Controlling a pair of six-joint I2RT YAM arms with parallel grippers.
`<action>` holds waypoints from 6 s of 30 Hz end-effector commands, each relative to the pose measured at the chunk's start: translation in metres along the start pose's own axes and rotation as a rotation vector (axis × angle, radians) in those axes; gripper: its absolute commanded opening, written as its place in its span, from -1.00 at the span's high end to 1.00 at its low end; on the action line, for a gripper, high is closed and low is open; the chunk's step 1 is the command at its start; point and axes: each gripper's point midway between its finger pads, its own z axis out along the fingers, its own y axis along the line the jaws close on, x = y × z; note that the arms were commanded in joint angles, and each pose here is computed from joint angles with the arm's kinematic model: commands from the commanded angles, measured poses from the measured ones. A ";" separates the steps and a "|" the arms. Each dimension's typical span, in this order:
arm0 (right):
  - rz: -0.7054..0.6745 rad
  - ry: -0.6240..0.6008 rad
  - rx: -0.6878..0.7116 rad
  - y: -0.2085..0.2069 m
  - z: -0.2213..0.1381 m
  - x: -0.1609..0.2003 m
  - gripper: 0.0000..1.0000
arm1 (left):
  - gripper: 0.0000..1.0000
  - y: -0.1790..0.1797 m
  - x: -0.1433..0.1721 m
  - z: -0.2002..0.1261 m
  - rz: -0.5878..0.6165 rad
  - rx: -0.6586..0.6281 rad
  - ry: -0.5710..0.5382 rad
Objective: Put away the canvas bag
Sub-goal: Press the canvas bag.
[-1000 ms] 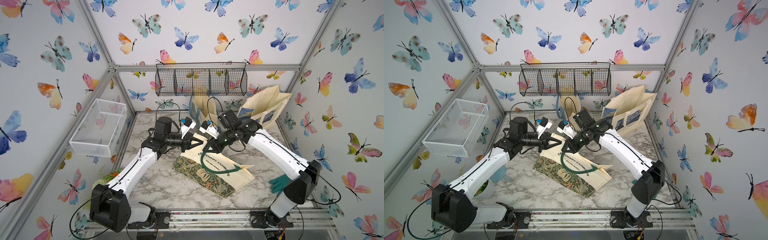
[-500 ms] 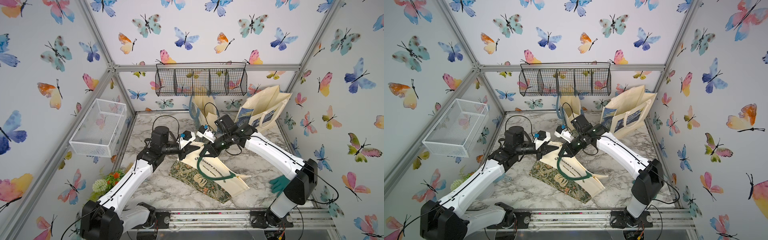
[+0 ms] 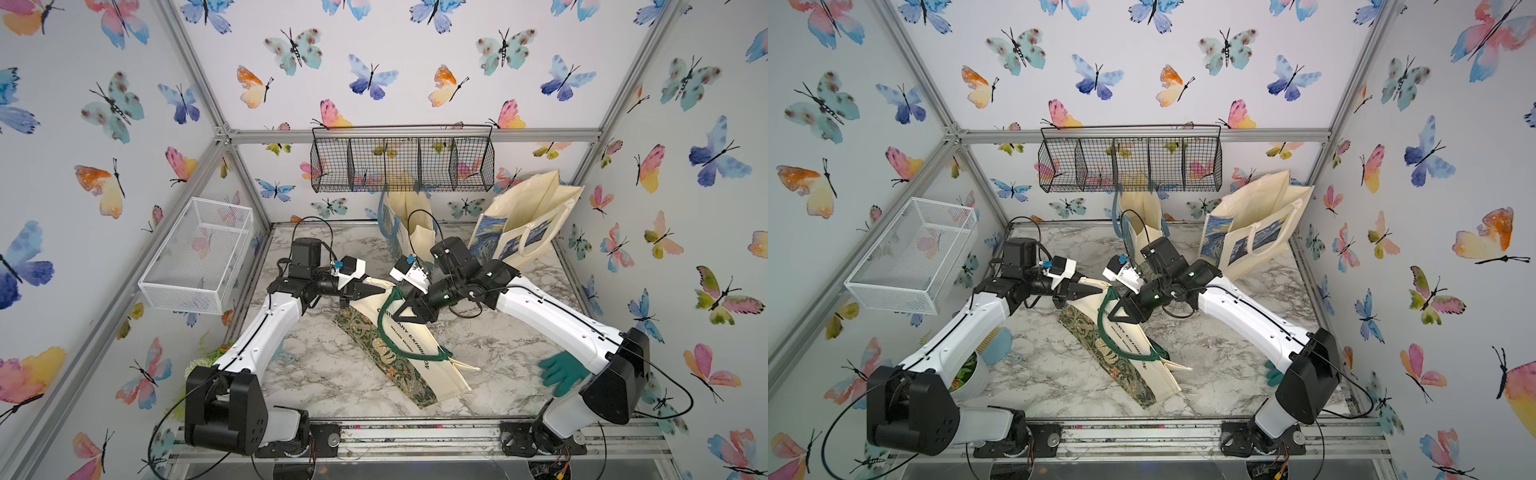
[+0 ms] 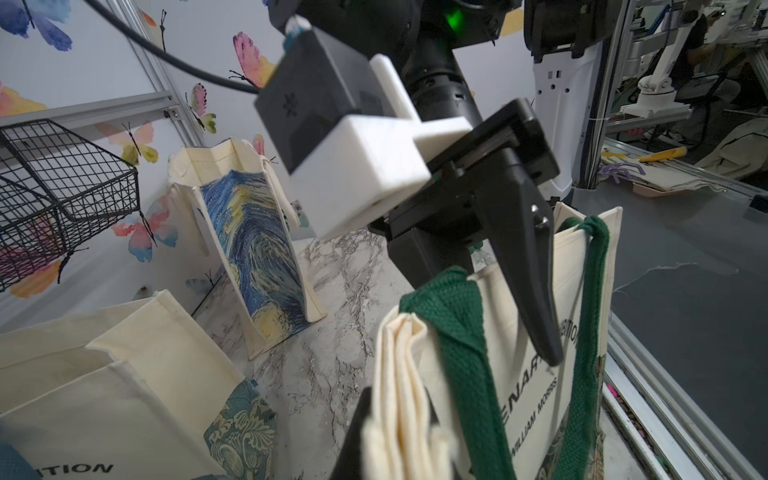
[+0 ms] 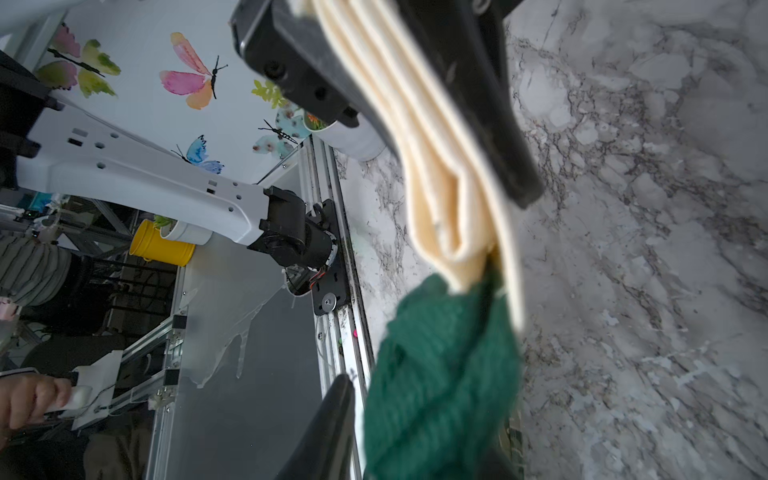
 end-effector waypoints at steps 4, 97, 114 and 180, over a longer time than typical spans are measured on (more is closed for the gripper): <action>0.103 0.201 0.036 0.015 0.002 0.062 0.24 | 1.00 0.029 0.019 -0.008 0.067 0.003 0.043; 0.129 0.317 0.549 0.027 0.010 0.087 -0.41 | 1.00 0.068 0.045 -0.015 -0.056 -0.207 0.200; 0.125 0.299 0.536 0.031 -0.003 0.089 0.96 | 1.00 0.080 0.036 -0.018 -0.076 -0.263 0.200; 0.834 -0.250 -0.224 -0.048 0.035 -0.104 0.96 | -0.54 -0.033 0.009 -0.025 -0.018 -1.098 0.784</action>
